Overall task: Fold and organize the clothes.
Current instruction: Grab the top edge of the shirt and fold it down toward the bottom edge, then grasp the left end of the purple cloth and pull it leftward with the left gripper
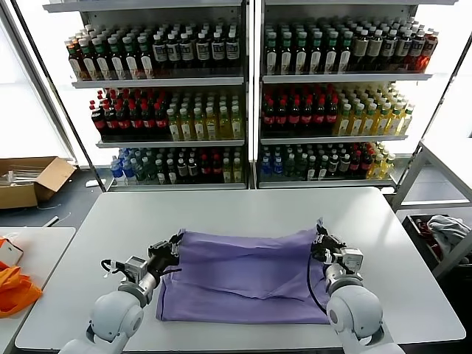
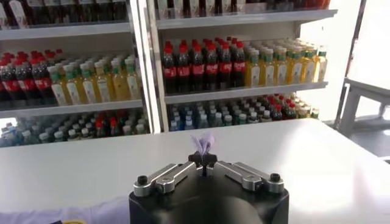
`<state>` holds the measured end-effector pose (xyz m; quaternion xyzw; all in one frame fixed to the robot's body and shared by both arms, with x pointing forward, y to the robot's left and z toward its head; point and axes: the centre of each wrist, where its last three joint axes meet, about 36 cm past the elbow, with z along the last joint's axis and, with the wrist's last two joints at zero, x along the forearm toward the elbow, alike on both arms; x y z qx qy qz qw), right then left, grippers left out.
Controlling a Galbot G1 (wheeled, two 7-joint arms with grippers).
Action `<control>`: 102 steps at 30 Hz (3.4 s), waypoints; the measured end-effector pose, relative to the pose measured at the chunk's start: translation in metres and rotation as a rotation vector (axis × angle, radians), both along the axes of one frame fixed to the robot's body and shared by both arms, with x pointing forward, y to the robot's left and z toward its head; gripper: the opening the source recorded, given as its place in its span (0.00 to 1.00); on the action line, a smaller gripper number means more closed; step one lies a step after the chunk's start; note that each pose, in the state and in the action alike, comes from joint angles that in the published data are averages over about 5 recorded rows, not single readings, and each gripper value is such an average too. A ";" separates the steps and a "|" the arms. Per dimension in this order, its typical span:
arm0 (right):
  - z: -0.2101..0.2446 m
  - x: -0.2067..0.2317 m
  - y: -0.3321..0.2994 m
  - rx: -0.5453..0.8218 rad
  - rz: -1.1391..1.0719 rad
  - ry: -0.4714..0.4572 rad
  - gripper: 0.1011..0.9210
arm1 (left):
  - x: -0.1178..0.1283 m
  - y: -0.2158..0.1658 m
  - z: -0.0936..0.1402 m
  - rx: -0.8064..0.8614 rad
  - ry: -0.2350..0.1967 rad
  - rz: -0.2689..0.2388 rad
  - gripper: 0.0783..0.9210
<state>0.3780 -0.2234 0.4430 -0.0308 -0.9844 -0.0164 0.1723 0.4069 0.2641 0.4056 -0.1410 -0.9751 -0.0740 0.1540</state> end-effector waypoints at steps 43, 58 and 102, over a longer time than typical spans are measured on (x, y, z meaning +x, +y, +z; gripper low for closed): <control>-0.055 -0.068 0.002 -0.110 -0.050 0.125 0.33 | -0.074 -0.013 -0.027 0.056 0.038 0.027 0.36; 0.000 -0.066 -0.010 -0.091 -0.086 -0.073 0.84 | -0.092 -0.039 0.003 -0.031 -0.014 0.112 0.85; 0.013 -0.067 0.000 -0.057 -0.058 -0.154 0.88 | -0.095 -0.027 -0.050 -0.127 0.166 0.221 0.30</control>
